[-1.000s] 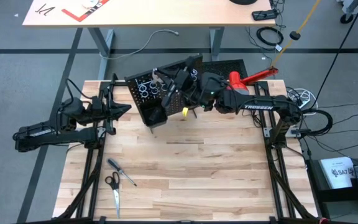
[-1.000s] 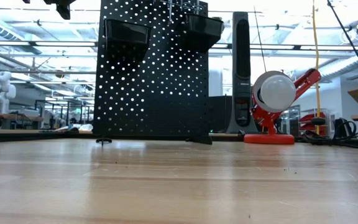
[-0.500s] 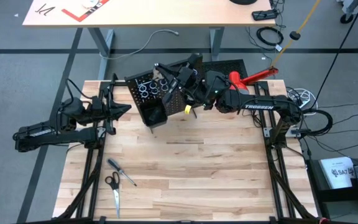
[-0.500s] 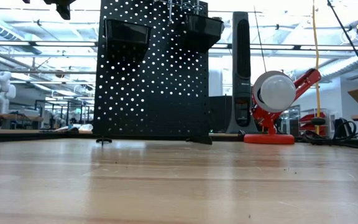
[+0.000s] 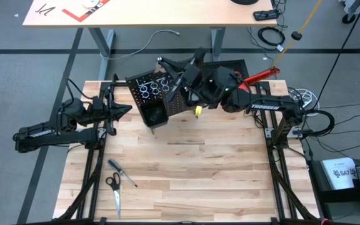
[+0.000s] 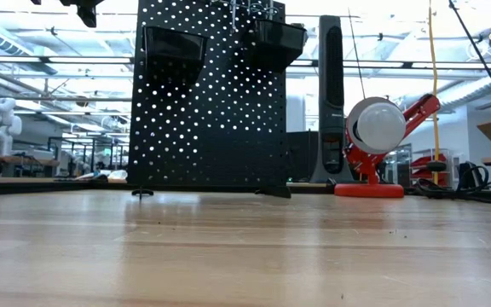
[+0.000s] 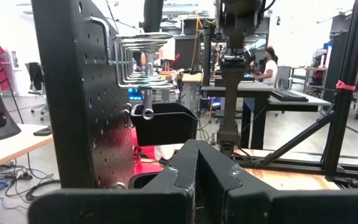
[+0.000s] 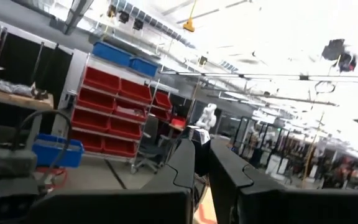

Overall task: Hang tools onto peg board
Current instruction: Unhang the pliers from the pegboard to the table

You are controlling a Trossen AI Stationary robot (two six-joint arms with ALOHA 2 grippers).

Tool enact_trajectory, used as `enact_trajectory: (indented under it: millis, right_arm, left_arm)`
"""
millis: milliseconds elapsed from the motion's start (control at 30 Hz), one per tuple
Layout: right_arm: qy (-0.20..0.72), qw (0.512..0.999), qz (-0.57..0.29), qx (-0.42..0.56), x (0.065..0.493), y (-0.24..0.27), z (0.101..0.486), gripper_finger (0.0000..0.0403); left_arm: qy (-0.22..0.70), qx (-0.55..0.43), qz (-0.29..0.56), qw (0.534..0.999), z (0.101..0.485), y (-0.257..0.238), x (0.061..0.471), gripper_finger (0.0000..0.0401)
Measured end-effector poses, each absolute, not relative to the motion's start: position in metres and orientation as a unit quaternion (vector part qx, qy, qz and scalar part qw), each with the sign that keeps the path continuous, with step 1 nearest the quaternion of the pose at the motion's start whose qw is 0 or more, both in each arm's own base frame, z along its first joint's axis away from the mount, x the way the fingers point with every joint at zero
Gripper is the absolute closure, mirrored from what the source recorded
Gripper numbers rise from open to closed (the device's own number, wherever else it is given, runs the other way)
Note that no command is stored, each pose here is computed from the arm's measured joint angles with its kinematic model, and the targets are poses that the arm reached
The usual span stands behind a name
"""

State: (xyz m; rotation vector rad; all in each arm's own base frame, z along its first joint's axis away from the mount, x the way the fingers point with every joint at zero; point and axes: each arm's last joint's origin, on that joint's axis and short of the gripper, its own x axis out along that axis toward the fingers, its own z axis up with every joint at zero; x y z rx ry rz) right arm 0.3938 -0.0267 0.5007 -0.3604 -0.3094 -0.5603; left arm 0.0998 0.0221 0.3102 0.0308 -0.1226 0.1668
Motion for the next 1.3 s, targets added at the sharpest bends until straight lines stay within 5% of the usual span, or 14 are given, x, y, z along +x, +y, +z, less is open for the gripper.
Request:
enact_trajectory:
  millis: [667, 1067, 1300]
  right_arm:
    - [0.056, 0.904, -0.283, -0.316, 0.337, 0.052, 0.548, 0.0389]
    - [0.324, 0.898, -0.209, -0.212, 0.277, 0.085, 0.487, 0.0389]
    - [0.459, 0.875, -0.119, -0.098, 0.288, 0.106, 0.44, 0.0389]
  left_arm:
    - [-0.062, 0.013, 0.08, 0.995, 0.31, 0.022, 0.1, 0.0388]
    - [-0.067, 0.014, 0.067, 0.995, 0.311, 0.021, 0.1, 0.0388]
    - [-0.067, 0.013, 0.067, 0.995, 0.311, 0.021, 0.1, 0.0388]
